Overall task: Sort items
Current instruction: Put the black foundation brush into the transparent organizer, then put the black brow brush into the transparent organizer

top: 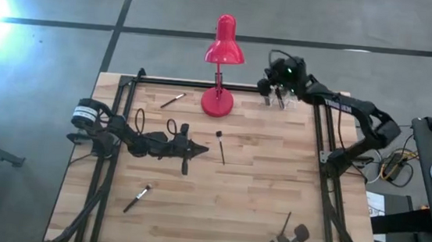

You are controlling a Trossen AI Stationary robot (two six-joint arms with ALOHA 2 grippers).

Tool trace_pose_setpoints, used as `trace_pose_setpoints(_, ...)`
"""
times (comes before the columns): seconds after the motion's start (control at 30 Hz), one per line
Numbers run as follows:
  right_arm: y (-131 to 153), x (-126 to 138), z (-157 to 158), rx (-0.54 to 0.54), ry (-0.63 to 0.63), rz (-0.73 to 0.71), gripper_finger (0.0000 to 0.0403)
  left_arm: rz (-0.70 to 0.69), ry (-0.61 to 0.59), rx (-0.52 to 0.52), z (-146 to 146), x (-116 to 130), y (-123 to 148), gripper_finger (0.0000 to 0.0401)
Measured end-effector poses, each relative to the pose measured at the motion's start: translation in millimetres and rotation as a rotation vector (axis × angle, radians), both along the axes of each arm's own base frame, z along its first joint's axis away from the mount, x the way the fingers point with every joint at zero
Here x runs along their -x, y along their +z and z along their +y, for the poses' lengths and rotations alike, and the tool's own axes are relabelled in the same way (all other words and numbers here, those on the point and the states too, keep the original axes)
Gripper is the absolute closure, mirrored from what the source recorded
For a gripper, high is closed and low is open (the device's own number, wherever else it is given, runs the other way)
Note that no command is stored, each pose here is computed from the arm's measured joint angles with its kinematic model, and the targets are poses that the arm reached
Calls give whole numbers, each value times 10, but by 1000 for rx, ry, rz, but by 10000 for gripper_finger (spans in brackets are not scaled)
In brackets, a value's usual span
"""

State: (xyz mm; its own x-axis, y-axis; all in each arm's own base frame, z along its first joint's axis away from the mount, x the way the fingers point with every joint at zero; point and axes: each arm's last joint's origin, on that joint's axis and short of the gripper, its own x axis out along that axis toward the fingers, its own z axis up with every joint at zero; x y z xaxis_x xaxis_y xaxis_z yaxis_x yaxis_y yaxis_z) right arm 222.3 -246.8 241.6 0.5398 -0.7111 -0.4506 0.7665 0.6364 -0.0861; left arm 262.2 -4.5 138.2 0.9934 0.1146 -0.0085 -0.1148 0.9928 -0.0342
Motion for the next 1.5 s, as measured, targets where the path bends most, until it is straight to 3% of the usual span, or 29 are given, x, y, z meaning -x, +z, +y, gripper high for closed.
trace_pose_setpoints(0.27,3,-224,-359,-165,-20,147,395,8,0,0,0,0,-7,401)
trace_pose_setpoints(0.73,-54,-177,-353,-273,-12,178,395,12,0,1,0,-3,-11,401)
trace_pose_setpoints(1.23,166,-108,-262,-216,10,143,395,18,0,7,0,-5,-16,401)
trace_pose_setpoints(1.5,-94,22,130,-129,97,108,395,19,2,19,1,-5,-18,401)
